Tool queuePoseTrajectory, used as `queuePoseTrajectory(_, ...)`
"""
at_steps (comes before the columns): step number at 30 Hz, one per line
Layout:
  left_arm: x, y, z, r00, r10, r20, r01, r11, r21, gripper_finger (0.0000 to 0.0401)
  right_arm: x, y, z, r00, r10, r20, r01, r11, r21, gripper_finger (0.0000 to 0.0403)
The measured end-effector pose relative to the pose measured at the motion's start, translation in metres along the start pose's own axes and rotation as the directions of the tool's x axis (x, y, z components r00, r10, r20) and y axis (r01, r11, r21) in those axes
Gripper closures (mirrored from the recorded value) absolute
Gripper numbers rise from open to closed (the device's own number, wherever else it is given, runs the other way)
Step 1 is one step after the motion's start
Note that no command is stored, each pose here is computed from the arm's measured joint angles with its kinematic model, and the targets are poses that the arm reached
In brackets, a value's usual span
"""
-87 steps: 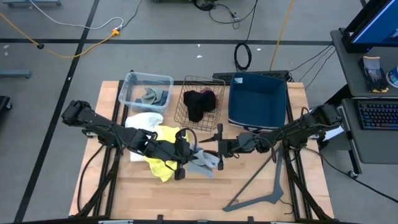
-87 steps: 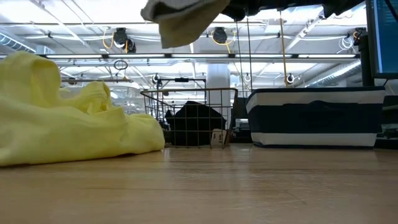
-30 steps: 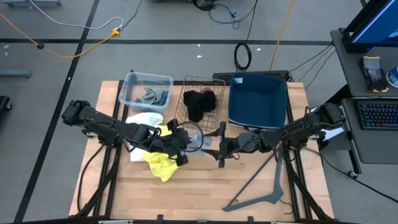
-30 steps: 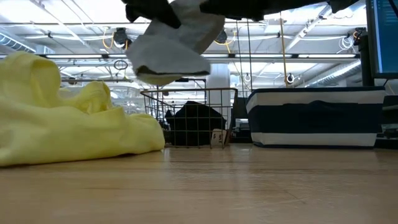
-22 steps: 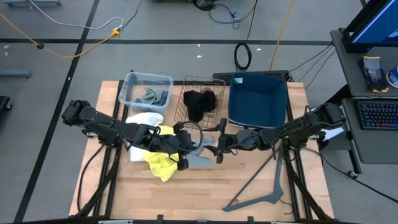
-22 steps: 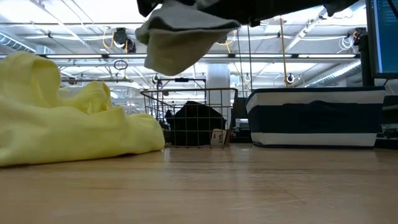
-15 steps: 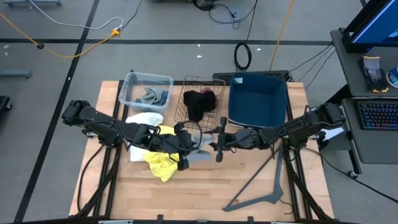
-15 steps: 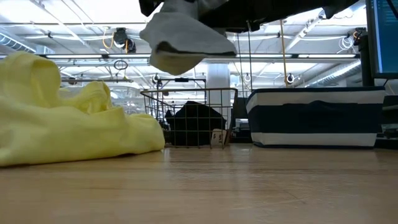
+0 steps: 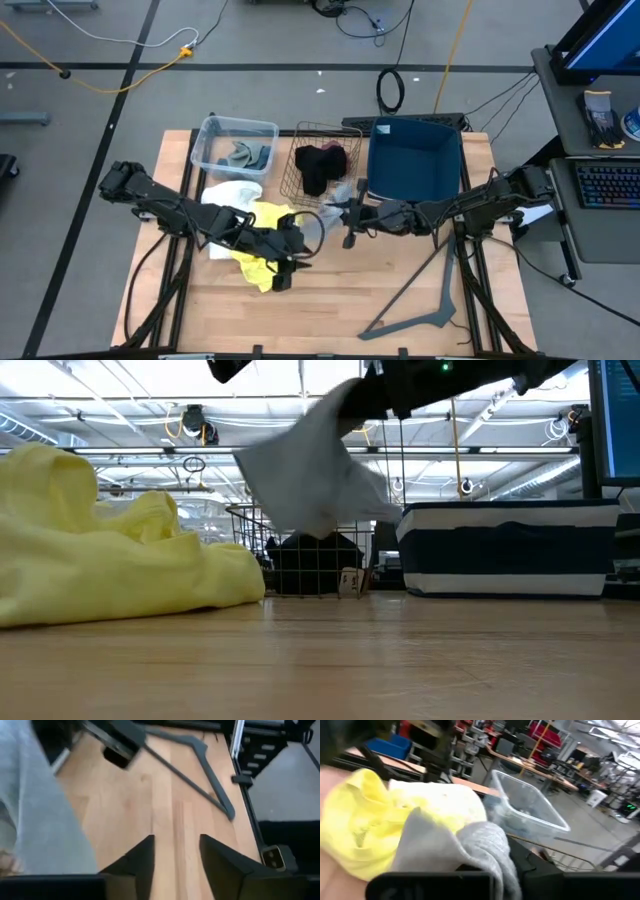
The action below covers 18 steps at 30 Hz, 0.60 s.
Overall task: Pick & Place Cloths
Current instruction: Put the gray boxer into the gold wire basket
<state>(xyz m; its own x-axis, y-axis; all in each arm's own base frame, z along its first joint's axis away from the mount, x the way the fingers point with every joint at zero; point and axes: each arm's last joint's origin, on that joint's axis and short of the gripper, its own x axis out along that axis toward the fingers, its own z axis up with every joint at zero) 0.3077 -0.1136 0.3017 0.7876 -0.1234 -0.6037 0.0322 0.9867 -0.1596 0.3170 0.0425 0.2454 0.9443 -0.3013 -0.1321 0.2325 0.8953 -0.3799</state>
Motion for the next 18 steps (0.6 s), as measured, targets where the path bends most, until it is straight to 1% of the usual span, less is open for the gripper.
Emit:
queuePoseTrajectory(4, -0.003, -0.008, -0.011, 0.996, -0.027, -0.089, 0.024, 0.999, -0.038, 0.0201, 0.005, -0.012, 0.001, 0.998, -0.049, 0.033, 0.049, 0.999, 0.012, 0.0402)
queuePoseTrajectory(6, -0.005, -0.014, -0.017, 0.986, -0.067, -0.151, 0.057, 0.996, -0.075, 0.0185, 0.007, -0.02, 0.004, 0.994, -0.083, 0.066, 0.082, 0.997, 0.014, 0.0402)
queuePoseTrajectory(9, -0.008, -0.022, -0.026, 0.968, -0.111, -0.225, 0.077, 0.985, -0.154, 0.0172, 0.009, -0.031, 0.009, 0.981, -0.141, 0.13, 0.139, 0.99, 0.025, 0.0402)
queuePoseTrajectory(11, -0.011, -0.027, -0.032, 0.959, -0.111, -0.26, 0.066, 0.982, -0.178, 0.017, 0.01, -0.04, 0.013, 0.966, -0.186, 0.182, 0.182, 0.983, 0.037, 0.0402)
queuePoseTrajectory(14, -0.015, -0.035, -0.041, 0.949, -0.081, -0.304, 0.024, 0.982, -0.185, 0.0173, 0.011, -0.054, 0.017, 0.936, -0.254, 0.243, 0.249, 0.967, 0.054, 0.0402)
queuePoseTrajectory(18, -0.021, -0.041, -0.053, 0.939, 0.022, -0.343, -0.085, 0.982, -0.169, 0.0185, 0.012, -0.073, 0.019, 0.894, -0.334, 0.299, 0.324, 0.942, 0.085, 0.0402)
